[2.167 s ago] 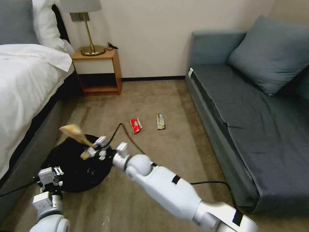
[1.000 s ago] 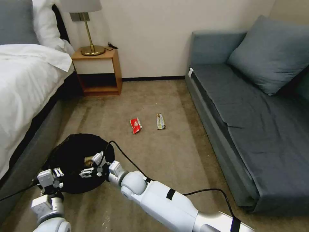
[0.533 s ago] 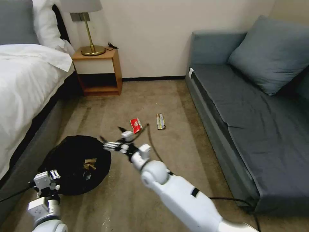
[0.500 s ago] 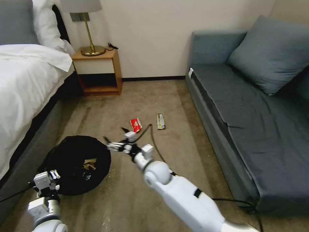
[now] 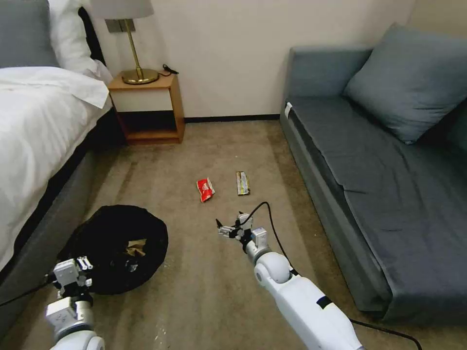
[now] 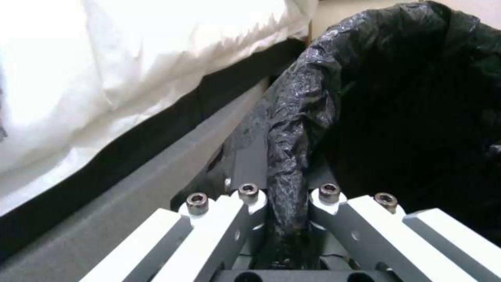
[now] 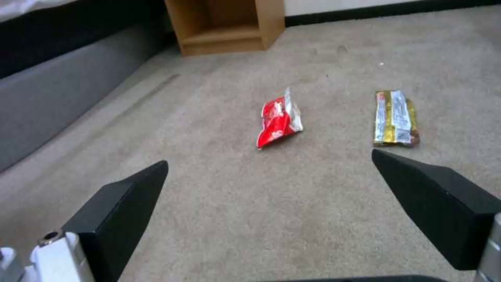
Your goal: Pick up the trash bin, then pick up the garbage on the floor and place it into the trash bin.
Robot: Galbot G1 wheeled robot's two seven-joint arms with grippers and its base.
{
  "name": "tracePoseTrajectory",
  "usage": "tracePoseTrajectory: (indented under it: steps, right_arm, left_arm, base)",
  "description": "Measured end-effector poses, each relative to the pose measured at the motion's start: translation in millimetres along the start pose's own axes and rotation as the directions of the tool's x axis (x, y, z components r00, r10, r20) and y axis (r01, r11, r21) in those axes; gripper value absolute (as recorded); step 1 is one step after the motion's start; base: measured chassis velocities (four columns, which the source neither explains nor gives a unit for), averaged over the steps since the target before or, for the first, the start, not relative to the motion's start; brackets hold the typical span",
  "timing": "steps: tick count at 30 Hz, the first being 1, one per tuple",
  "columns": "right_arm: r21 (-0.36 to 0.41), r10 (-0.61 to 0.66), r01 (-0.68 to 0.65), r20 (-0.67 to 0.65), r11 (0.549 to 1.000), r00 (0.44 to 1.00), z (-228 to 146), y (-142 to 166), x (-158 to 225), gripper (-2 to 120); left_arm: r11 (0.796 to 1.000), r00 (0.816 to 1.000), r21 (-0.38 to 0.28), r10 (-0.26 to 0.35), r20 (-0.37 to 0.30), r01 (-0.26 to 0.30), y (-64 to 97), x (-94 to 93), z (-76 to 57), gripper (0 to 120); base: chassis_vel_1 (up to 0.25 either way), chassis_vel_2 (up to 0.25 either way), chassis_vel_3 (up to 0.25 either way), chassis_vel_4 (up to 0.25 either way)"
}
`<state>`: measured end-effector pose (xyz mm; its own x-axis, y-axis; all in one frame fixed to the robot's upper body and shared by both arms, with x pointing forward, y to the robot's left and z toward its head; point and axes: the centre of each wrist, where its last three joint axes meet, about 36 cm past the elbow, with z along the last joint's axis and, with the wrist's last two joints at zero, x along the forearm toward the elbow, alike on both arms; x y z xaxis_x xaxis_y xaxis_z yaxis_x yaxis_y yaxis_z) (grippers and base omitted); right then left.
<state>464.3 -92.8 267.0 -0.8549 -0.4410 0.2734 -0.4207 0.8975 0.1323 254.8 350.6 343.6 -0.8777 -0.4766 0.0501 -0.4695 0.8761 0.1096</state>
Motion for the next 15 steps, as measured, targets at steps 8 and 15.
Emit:
tracePoseTrajectory:
  steps: [8,15]
  right_arm:
    - [-0.018,0.000,0.000,0.003,1.000,1.000,-1.0,-1.7,-4.1,100]
    - [-0.034,-0.004,0.004,0.021,0.999,1.000,2.4,-1.4,-6.4,100]
  left_arm:
    - [1.000,1.000,-0.001,-0.016,0.005,0.016,1.3,-2.0,3.1,5]
    - [1.000,1.000,0.003,-0.023,0.007,0.023,1.2,-5.7,5.4,5]
  base:
    - [0.000,0.000,0.000,0.000]
    - [0.000,0.000,0.000,0.000]
